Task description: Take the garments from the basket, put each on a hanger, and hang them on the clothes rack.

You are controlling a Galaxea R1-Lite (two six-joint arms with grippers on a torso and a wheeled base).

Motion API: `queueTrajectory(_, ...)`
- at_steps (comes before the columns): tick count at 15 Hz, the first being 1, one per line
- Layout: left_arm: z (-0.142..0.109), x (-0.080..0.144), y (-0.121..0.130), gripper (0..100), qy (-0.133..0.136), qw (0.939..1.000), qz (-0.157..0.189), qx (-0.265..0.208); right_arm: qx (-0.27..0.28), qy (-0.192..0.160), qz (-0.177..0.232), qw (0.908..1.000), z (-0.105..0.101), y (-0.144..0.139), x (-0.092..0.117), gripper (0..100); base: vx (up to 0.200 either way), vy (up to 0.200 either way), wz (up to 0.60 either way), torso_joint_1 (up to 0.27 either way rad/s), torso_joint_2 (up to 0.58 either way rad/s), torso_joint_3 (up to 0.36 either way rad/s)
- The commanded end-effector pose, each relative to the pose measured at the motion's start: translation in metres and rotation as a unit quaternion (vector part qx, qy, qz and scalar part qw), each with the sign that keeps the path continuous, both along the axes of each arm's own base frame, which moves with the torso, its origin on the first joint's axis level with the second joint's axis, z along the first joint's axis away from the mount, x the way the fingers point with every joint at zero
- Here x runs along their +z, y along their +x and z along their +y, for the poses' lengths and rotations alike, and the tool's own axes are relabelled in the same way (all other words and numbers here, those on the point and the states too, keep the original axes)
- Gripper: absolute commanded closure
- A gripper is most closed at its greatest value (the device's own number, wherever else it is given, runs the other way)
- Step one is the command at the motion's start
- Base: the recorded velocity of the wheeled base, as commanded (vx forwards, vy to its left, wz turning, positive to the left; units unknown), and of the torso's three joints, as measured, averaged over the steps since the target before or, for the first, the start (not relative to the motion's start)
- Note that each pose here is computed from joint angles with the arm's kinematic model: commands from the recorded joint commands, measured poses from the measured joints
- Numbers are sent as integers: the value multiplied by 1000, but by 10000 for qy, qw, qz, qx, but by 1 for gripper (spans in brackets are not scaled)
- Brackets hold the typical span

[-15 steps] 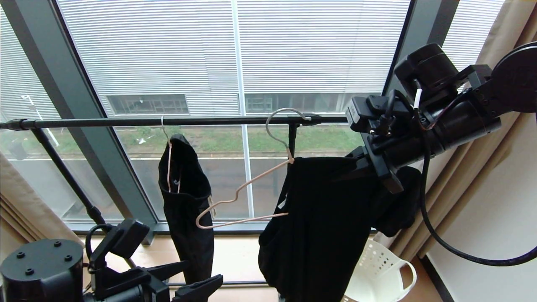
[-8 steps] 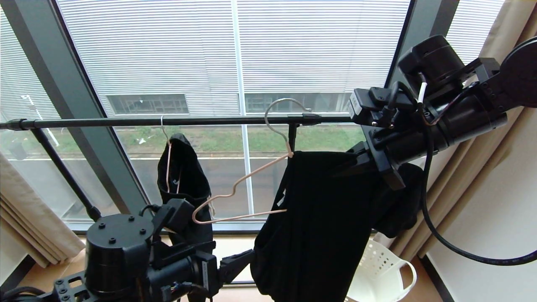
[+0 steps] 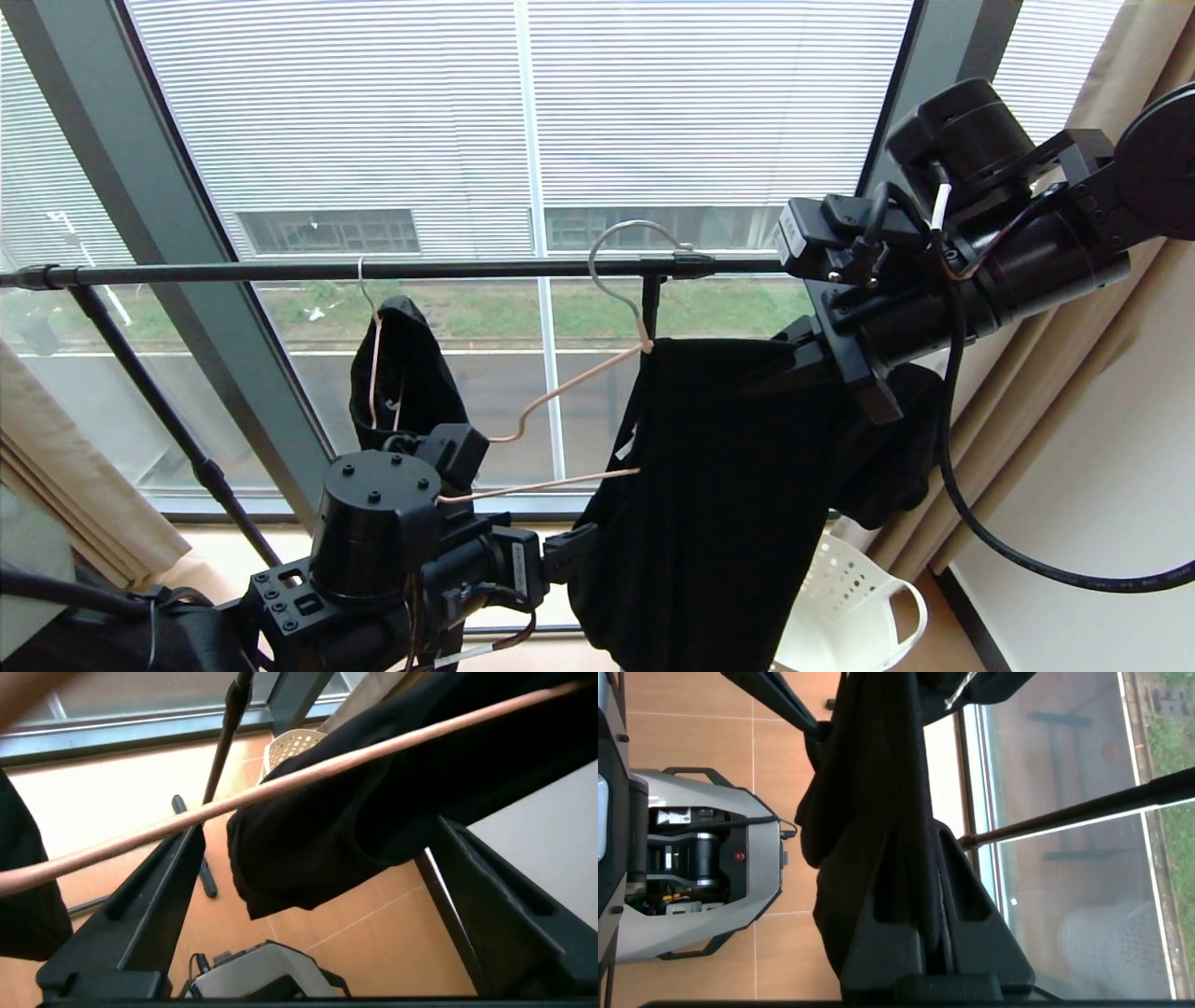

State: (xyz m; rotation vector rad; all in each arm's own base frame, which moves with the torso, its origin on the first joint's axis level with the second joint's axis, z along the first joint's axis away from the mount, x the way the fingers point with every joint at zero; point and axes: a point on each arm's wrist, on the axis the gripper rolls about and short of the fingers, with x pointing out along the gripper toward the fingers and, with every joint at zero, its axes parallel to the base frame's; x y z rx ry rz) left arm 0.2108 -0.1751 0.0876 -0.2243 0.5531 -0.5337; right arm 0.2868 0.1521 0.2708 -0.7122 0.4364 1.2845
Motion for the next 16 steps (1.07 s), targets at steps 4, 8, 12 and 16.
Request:
queueTrajectory(4, -7, -10, 10, 0, 127, 9998, 56, 104, 73, -7, 13, 10000, 4, -3, -1, 100, 0, 0, 0, 0, 0, 0)
queueTrajectory(8, -12, -15, 14, 0, 240, 9994, 32, 236, 96, -7, 13, 10000, 4, -5, 0, 100, 0, 0, 0, 0, 0, 0)
queueTrajectory(12, -15, -17, 12, 0, 459, 9987, -90, 188, 96, -1, 0, 10000, 4, -7, 1, 100, 0, 0, 0, 0, 0, 0)
queueTrajectory(16, -16, -17, 10, 100, 502, 9984, -115, 228, 96, -4, 6, 10000, 3, -7, 1, 100, 0, 0, 0, 0, 0, 0)
